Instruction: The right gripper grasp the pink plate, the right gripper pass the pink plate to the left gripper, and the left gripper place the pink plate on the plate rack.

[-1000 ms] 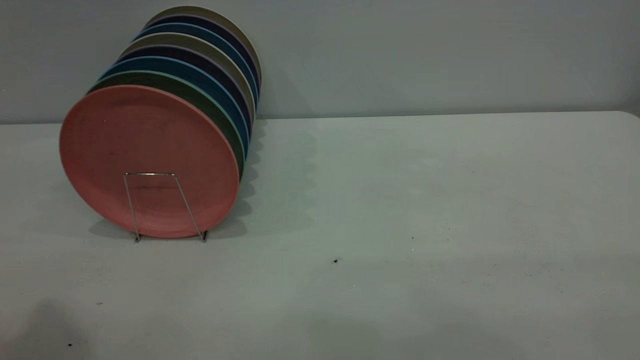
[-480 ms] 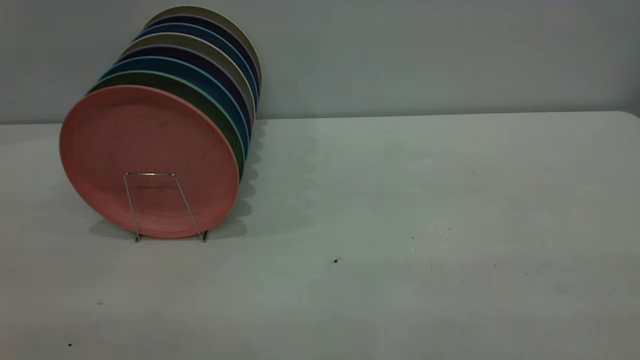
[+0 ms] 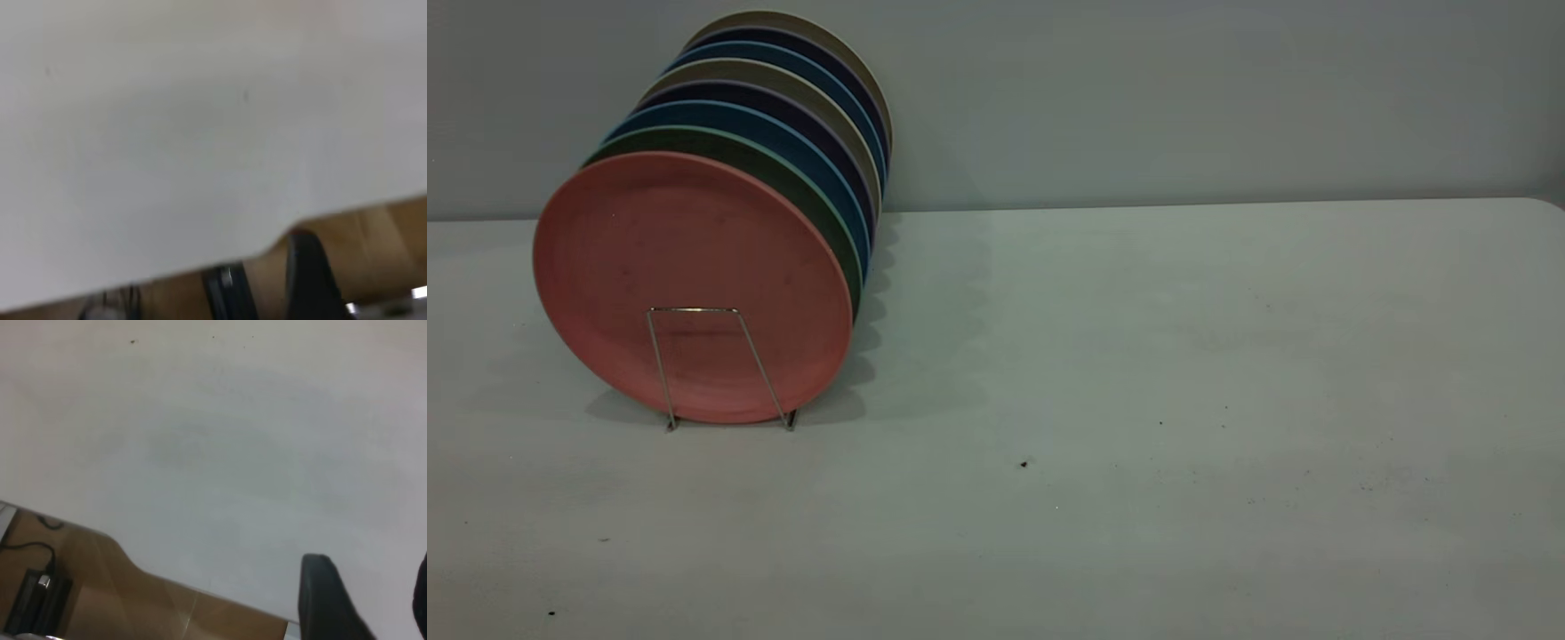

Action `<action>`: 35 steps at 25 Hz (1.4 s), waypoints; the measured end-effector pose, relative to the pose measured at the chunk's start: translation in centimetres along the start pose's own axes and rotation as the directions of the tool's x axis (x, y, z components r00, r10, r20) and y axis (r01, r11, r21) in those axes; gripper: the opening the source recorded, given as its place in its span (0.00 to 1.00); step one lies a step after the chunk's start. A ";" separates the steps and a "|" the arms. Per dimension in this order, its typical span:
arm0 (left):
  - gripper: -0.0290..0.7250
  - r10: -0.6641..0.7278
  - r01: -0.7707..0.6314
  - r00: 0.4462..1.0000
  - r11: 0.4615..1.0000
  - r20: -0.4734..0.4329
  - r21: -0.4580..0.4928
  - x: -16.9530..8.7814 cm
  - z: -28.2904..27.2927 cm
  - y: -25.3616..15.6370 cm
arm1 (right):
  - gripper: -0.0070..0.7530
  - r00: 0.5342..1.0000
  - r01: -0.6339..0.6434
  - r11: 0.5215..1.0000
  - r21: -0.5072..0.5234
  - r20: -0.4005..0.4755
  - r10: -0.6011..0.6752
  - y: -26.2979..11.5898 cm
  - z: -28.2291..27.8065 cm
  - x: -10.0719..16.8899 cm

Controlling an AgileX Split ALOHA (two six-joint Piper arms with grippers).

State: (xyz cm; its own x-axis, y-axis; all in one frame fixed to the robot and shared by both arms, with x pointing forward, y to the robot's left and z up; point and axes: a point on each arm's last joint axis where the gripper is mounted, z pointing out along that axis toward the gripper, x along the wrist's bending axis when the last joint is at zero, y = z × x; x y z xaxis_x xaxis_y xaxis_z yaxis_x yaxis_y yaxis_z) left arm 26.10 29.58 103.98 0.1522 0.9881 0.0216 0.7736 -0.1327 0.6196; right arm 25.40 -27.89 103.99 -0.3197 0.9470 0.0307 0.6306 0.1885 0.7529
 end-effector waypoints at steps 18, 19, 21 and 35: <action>0.63 -0.027 0.027 1.000 0.999 0.000 -0.018 -0.1 0.0 -0.9 | 0.47 0.999 -0.015 0.999 -0.042 0.031 0.016 -0.3 -0.4 0.1; 0.63 -0.028 0.028 1.000 0.999 0.000 -0.018 -0.1 0.0 -0.9 | 0.47 0.998 -0.021 0.998 -0.067 0.049 0.024 -0.5 -0.6 0.2; 0.63 -0.029 0.029 1.000 0.999 0.000 -0.018 -0.1 0.0 -0.9 | 0.47 0.996 -0.022 0.991 -0.128 0.082 0.032 -1.0 -1.3 0.4; 0.63 -0.026 0.020 0.999 0.973 -0.021 -0.229 -0.5 -1.9 -3.4 | 0.47 0.994 -0.014 0.984 -0.176 0.100 0.032 -1.5 -1.7 0.7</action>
State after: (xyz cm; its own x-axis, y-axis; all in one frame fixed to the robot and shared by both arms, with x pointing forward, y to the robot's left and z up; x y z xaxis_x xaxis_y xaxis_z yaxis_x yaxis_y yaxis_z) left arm 22.23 29.71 103.31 0.1191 0.9926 0.0223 0.6153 -0.0914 0.7830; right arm 23.00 -27.97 104.02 -0.2266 0.9739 -0.0111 0.5003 0.1261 0.8566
